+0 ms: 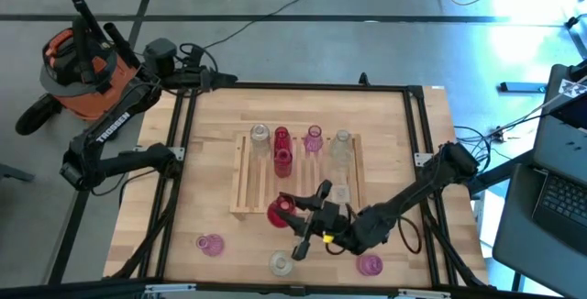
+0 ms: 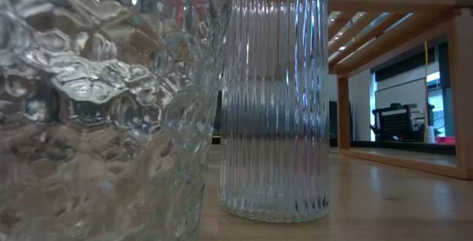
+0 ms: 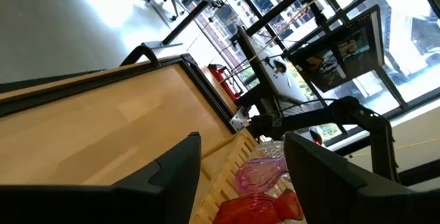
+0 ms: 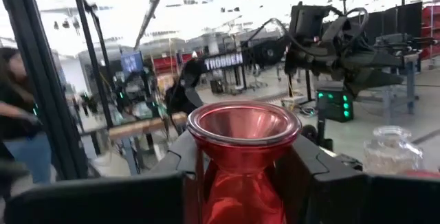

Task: Sort vases onto shelf
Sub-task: Put the red vase on the shelf aligned with the other red vase

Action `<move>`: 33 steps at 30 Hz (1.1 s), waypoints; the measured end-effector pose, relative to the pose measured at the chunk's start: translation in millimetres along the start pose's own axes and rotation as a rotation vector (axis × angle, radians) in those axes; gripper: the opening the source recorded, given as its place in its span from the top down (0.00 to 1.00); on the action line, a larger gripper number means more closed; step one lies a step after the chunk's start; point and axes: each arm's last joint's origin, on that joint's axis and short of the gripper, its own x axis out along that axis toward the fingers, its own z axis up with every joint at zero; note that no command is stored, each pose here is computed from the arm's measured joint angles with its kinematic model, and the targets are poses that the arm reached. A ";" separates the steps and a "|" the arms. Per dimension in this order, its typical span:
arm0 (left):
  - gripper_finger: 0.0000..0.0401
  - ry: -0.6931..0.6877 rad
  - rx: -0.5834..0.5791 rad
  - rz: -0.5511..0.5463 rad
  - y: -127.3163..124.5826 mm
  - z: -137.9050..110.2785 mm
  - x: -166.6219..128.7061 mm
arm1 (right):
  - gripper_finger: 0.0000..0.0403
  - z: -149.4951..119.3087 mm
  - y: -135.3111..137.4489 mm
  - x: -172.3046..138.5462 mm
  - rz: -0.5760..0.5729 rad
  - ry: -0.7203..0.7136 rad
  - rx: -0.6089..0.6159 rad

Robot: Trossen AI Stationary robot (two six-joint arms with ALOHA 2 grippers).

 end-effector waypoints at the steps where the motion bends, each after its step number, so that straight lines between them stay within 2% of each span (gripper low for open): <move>1: 0.50 0.001 0.005 0.001 0.2 -0.2 0.0 | 0.77 -1.7 0.0 0.1 -0.003 0.010 -0.019; 7: 0.50 0.004 0.024 0.003 0.4 -0.5 0.0 | 0.77 -9.7 -2.7 4.0 -0.014 0.053 -0.066; 12: 0.50 0.003 0.025 0.004 0.4 -0.5 0.0 | 0.77 -23.7 -1.4 7.7 -0.010 0.071 -0.056; 19: 0.50 0.004 0.026 0.003 0.4 -0.5 0.0 | 0.77 -42.8 -1.5 11.6 -0.084 0.084 -0.056; 24: 0.50 0.005 0.026 0.003 0.4 -0.6 0.1 | 0.77 -47.1 -5.2 14.5 -0.154 0.088 -0.062; 33: 0.50 0.005 0.025 0.003 0.4 -0.6 0.0 | 0.77 -51.6 -14.0 25.1 -0.168 0.105 -0.087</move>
